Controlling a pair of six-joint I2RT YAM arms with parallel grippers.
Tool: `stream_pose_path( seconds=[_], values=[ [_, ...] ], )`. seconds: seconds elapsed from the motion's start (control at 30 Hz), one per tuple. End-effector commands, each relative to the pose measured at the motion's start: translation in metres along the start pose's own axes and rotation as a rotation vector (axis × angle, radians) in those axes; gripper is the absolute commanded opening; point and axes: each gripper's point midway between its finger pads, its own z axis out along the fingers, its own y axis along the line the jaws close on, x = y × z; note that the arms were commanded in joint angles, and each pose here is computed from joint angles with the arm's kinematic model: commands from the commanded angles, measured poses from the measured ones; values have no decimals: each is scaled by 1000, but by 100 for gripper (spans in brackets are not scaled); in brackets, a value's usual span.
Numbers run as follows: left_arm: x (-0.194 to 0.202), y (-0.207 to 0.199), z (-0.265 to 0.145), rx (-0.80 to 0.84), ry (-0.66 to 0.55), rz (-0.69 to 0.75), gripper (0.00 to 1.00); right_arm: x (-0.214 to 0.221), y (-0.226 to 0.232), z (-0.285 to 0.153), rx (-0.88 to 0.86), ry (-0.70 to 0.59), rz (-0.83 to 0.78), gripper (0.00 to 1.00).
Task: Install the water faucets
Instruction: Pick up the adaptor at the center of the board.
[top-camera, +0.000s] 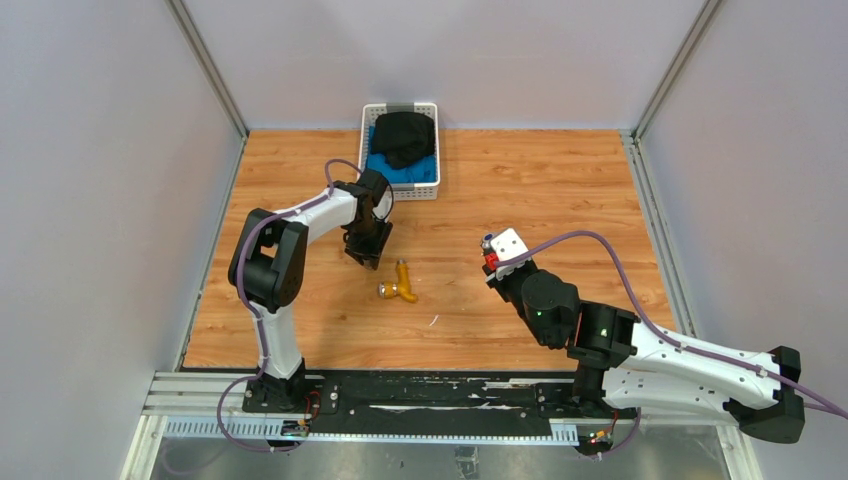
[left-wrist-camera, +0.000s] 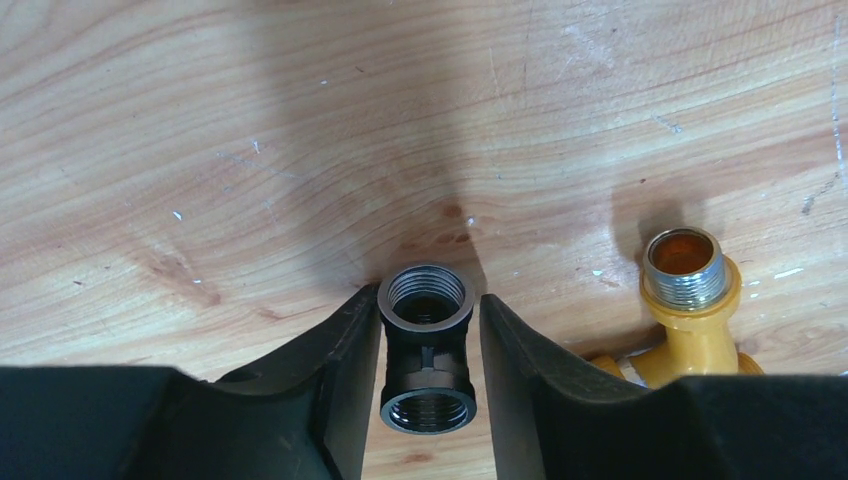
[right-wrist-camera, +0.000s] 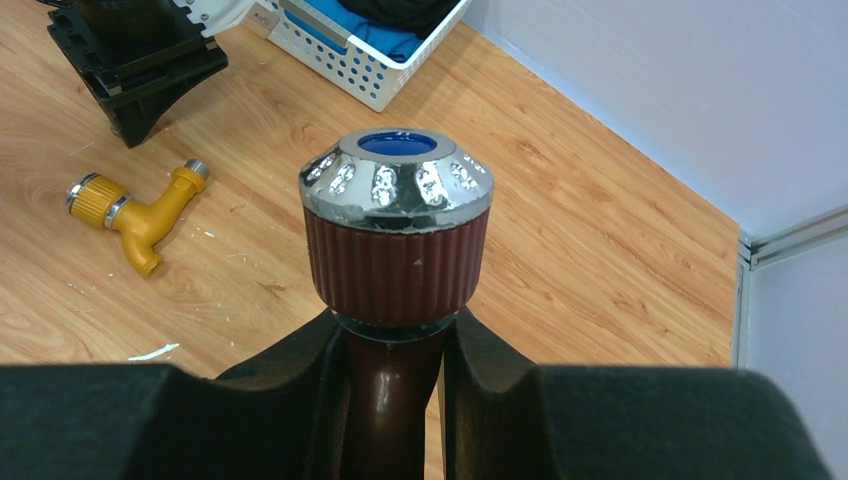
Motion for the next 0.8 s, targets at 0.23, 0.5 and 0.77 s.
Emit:
stream_pose_path(
  seconds=[0.23,0.5,0.77],
  values=[
    [-9,-1,-1,15,-24,5,47,3,-4,0,18,0,34,0],
    [-10,2,-5,-4,-28,4,2,2,-2,0,2,0,28,0],
    [-39,-51,-99,275,-224,-34,0,-24,53,-25,-418,-158,-58,0]
  ],
)
